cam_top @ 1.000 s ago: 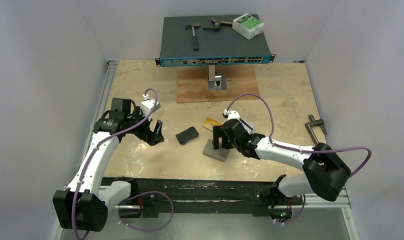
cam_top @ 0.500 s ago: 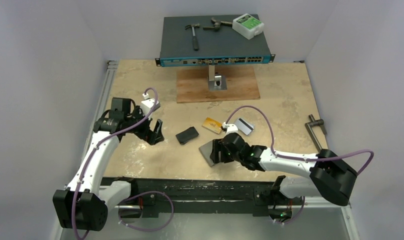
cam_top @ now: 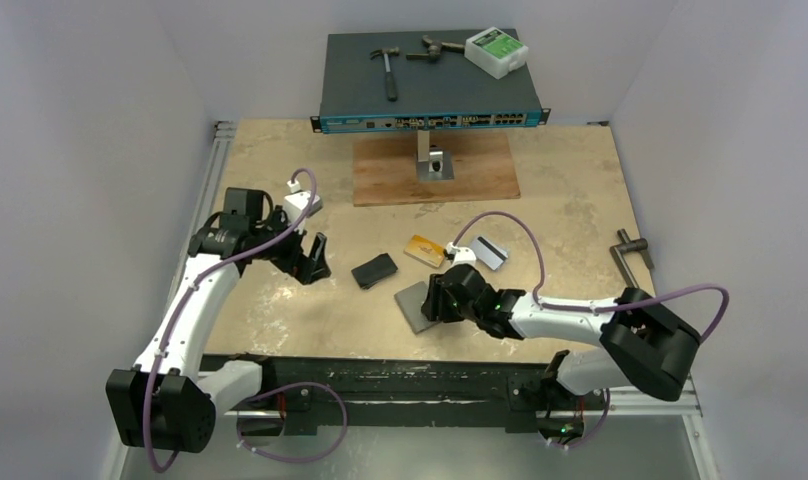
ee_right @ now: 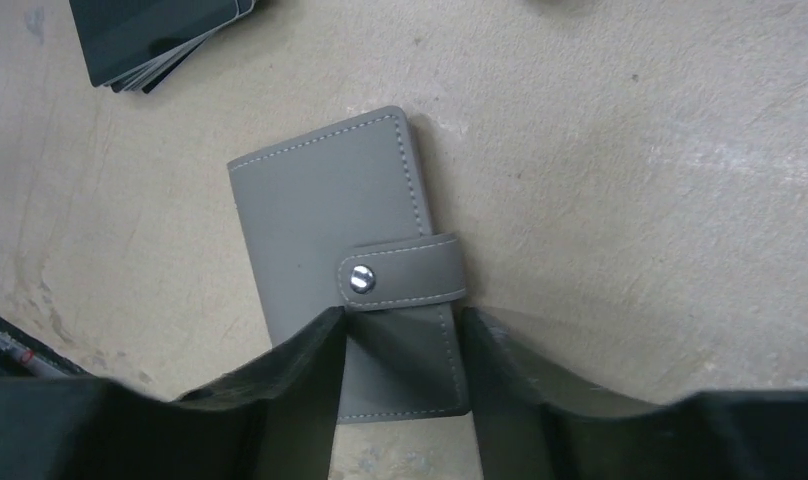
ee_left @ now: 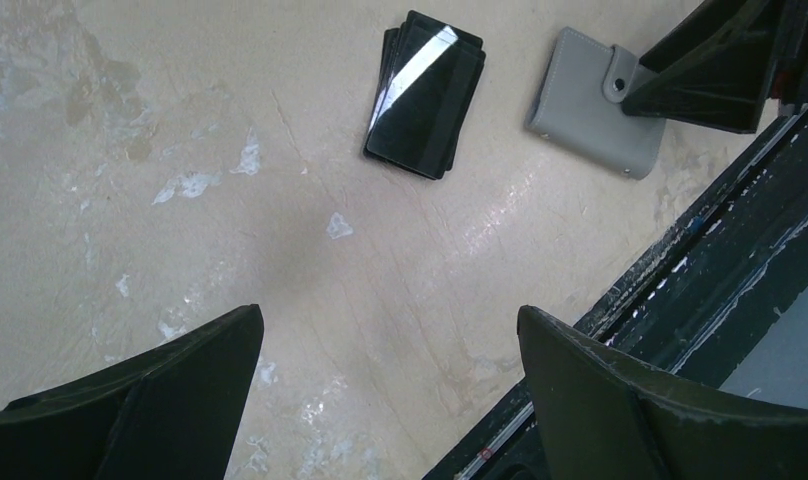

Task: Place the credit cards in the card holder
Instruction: Open the card holder at the center of the board.

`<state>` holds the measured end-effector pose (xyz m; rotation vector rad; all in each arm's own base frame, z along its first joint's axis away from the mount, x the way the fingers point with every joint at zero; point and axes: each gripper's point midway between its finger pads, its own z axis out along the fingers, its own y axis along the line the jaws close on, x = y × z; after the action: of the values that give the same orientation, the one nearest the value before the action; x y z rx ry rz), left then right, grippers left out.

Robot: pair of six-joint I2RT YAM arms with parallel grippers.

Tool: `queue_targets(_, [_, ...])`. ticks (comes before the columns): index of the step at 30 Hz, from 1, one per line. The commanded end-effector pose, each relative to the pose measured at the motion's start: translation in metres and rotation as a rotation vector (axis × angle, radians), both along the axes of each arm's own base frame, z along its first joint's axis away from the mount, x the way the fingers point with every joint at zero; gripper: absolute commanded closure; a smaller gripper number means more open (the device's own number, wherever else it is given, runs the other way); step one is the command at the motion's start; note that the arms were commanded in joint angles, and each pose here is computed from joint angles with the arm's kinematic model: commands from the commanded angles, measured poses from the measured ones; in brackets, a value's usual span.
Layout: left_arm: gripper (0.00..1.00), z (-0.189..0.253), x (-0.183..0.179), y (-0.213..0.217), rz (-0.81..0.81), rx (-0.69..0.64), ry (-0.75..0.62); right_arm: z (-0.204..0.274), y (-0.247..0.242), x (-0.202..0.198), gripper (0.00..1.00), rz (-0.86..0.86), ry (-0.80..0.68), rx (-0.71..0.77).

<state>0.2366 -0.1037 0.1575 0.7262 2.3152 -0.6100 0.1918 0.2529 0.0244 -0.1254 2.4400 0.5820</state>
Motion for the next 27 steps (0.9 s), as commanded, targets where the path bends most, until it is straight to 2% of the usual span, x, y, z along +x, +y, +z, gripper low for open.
queue_targets(1, [0.0,0.019,0.008,-0.01,-0.034,-0.021,-0.043,-0.024,-0.006,-0.011,0.67,-0.039,0.076,-0.002])
queue_targets(3, [0.0,0.019,0.01,-0.013,-0.044,-0.012,-0.051,-0.032,-0.012,-0.013,0.85,-0.055,0.088,-0.021])
queue_targets(6, [0.0,0.016,0.01,-0.02,-0.072,0.004,-0.048,-0.031,-0.014,-0.013,1.0,-0.073,0.087,-0.008])
queue_targets(12, [0.0,0.005,0.006,-0.046,-0.14,-0.01,-0.014,0.006,0.003,-0.006,1.0,-0.03,0.01,0.106])
queue_targets(18, [0.0,0.013,-0.003,-0.098,-0.221,-0.266,0.133,0.064,0.019,0.01,1.0,0.084,-0.181,0.158])
queue_targets(23, [0.0,0.013,-0.008,-0.125,-0.276,-0.393,0.175,0.101,0.025,0.01,1.0,0.141,-0.266,0.212])
queue_targets(27, [0.0,0.005,-0.01,-0.133,-0.293,-0.432,0.185,0.129,0.03,0.008,1.0,0.169,-0.308,0.257])
